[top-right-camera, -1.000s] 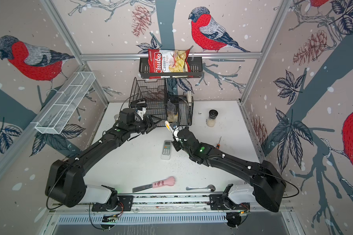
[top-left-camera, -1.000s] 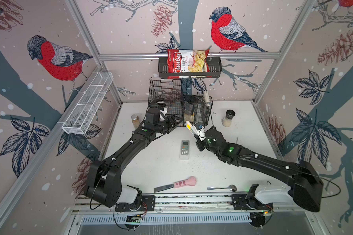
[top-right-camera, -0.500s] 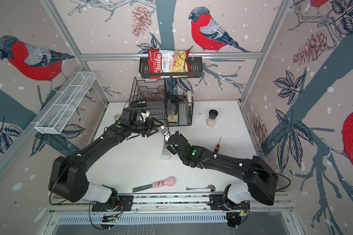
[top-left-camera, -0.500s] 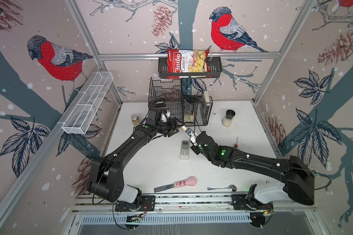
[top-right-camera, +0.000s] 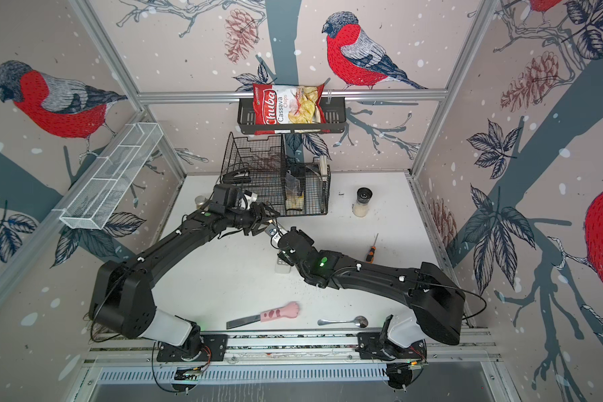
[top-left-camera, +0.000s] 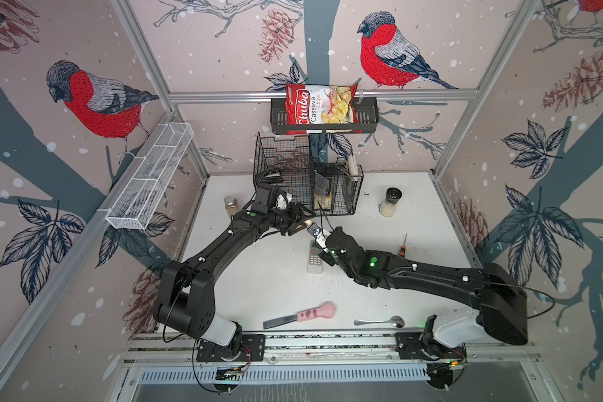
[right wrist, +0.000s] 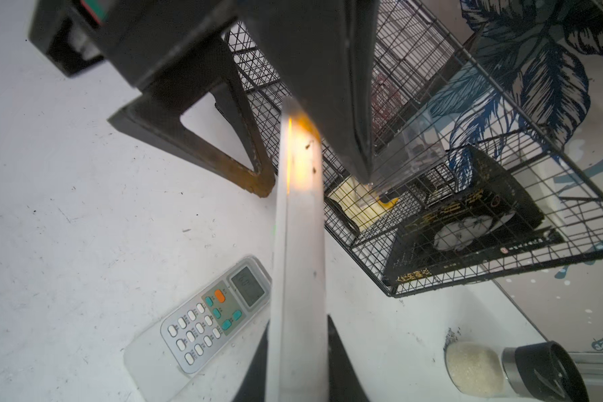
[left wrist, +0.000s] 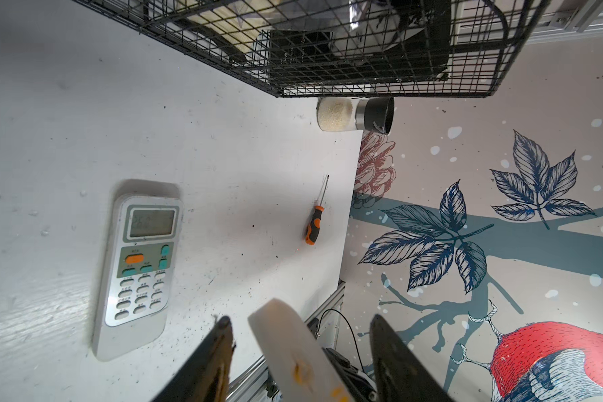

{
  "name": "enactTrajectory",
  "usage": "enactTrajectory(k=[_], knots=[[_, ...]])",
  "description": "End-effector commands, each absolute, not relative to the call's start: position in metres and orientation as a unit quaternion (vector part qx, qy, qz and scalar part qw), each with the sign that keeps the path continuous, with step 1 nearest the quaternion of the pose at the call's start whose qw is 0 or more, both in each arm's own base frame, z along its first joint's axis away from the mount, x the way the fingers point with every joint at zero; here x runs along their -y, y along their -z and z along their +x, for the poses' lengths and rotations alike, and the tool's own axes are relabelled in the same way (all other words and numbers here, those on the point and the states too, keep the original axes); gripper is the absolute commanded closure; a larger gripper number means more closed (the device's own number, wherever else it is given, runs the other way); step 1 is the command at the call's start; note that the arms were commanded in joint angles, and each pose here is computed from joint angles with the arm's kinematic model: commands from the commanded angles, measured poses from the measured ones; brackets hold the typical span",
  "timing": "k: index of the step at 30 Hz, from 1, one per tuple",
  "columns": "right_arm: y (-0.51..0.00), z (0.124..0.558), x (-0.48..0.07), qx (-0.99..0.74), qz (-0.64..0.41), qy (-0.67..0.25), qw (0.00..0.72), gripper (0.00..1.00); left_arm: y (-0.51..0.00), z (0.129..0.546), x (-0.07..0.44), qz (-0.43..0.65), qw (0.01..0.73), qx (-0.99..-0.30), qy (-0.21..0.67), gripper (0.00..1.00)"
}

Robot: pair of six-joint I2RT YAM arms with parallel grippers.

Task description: Unload the batteries from the remote control

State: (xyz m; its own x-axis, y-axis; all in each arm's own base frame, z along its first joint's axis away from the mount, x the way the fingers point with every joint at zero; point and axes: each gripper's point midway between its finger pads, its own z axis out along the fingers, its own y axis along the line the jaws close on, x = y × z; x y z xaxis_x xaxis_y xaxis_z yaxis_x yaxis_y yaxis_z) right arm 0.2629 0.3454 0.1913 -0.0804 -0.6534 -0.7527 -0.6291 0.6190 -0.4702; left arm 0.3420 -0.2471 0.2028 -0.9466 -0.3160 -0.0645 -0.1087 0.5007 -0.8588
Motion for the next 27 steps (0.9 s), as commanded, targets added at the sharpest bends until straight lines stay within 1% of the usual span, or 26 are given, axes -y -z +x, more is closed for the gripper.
enactTrajectory(k=[1, 12, 16, 23, 27], knots=[[-0.200, 0.267, -0.351, -0.727, -0.432, 0.022, 0.534, 0.90, -0.204, 0.342, 0.249, -0.123, 0.100, -0.858, 0.488, 0.41], [-0.202, 0.272, -0.359, -0.724, -0.428, 0.032, 0.540, 0.89, -0.199, 0.347, 0.251, -0.125, 0.091, -0.861, 0.485, 0.53], [-0.202, 0.273, -0.362, -0.724, -0.429, 0.033, 0.540, 0.88, -0.200, 0.348, 0.252, -0.124, 0.089, -0.861, 0.486, 0.60], [-0.204, 0.272, -0.366, -0.720, -0.431, 0.037, 0.543, 0.85, -0.201, 0.351, 0.253, -0.122, 0.089, -0.861, 0.486, 0.68], [-0.205, 0.271, -0.368, -0.718, -0.429, 0.043, 0.547, 0.82, -0.202, 0.352, 0.255, -0.122, 0.089, -0.858, 0.490, 0.75]])
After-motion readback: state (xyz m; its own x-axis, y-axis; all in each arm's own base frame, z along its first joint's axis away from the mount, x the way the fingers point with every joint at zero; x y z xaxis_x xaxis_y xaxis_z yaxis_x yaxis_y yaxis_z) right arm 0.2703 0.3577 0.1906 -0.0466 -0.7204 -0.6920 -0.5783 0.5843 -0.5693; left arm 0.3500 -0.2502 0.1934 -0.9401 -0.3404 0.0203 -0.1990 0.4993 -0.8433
